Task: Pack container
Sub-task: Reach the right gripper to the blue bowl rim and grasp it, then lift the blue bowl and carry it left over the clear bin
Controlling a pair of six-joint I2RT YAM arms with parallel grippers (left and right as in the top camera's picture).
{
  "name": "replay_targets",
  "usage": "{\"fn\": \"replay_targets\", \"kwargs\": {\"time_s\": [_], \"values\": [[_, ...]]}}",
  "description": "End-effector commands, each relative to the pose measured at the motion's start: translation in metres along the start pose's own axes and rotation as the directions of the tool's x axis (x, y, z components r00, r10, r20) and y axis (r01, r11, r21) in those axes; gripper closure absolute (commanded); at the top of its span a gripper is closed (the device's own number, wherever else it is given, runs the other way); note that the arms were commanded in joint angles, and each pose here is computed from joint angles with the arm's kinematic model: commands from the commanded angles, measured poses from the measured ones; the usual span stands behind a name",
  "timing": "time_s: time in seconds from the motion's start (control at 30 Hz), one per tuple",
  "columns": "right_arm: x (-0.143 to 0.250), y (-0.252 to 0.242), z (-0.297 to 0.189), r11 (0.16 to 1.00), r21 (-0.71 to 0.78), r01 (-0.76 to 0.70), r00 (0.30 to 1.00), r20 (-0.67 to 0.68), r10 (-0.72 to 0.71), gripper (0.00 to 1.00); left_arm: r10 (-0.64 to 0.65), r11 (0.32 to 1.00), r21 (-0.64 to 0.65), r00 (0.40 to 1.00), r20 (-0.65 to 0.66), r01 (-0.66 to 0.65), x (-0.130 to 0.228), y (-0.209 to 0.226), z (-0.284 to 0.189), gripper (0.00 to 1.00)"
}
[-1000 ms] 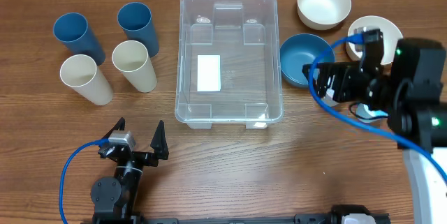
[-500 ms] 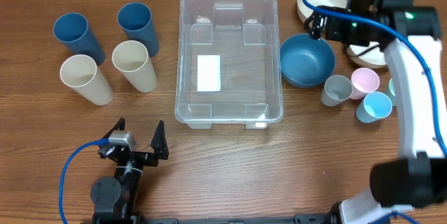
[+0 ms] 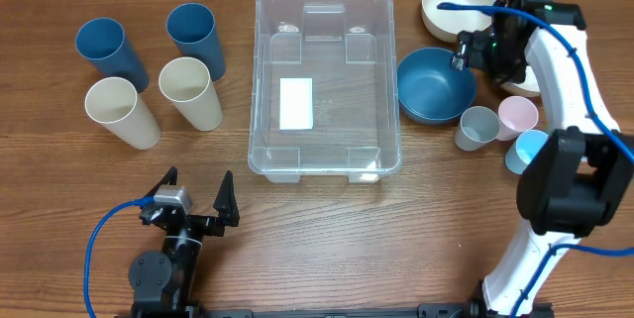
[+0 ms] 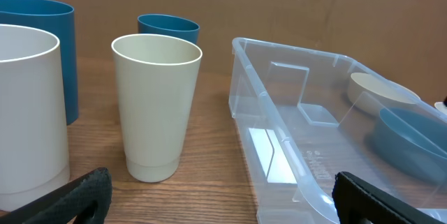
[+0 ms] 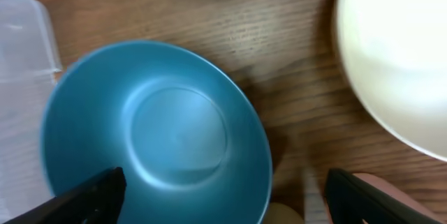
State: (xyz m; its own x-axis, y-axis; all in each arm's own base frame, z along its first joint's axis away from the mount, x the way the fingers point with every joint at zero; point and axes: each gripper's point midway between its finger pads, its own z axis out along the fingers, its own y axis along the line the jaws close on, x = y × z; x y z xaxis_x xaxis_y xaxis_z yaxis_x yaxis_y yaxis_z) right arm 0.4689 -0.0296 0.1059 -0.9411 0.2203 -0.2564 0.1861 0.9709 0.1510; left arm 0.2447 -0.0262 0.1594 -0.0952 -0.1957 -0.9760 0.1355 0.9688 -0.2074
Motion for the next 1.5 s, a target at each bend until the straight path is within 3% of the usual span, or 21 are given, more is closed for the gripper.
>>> {"fn": "replay_targets", "kwargs": {"time_s": [0.0,0.4,0.5,0.67,0.73,1.03,1.47], "values": [[-0.004,0.0,0.005,1.0,0.006,0.005,1.0,0.002,-0.005,0.13,0.021,1.0,0.0,1.0,0.004,-0.021,0.0,0.0,0.0,0.0],[0.004,-0.008,0.058,1.0,0.014,-0.003,0.997,-0.071,0.004,0.23,0.021,1.0,0.0,1.0,0.004,-0.021,0.0,0.0,0.0,0.0],[0.005,-0.009,0.067,1.0,0.015,-0.004,0.997,-0.077,0.006,0.38,0.021,1.0,0.0,1.0,0.004,-0.021,0.0,0.0,0.0,0.0],[0.002,-0.009,0.067,1.0,0.014,-0.003,0.998,-0.066,0.004,0.85,0.021,1.0,0.0,1.0,0.004,-0.021,0.0,0.0,0.0,0.0],[0.002,-0.009,0.067,1.0,0.014,-0.003,0.998,-0.064,0.004,0.96,0.021,1.0,0.0,1.0,0.004,-0.021,0.0,0.0,0.0,0.0],[0.004,-0.008,0.061,1.0,0.016,-0.005,0.997,-0.083,0.007,0.96,0.021,1.0,0.0,1.0,0.004,-0.021,0.0,0.0,0.0,0.0],[-0.02,0.019,-0.081,0.996,-0.021,-0.092,0.995,-0.049,0.091,0.96,0.021,1.0,0.0,1.0,0.004,-0.021,0.0,0.0,0.0,0.0]]}}
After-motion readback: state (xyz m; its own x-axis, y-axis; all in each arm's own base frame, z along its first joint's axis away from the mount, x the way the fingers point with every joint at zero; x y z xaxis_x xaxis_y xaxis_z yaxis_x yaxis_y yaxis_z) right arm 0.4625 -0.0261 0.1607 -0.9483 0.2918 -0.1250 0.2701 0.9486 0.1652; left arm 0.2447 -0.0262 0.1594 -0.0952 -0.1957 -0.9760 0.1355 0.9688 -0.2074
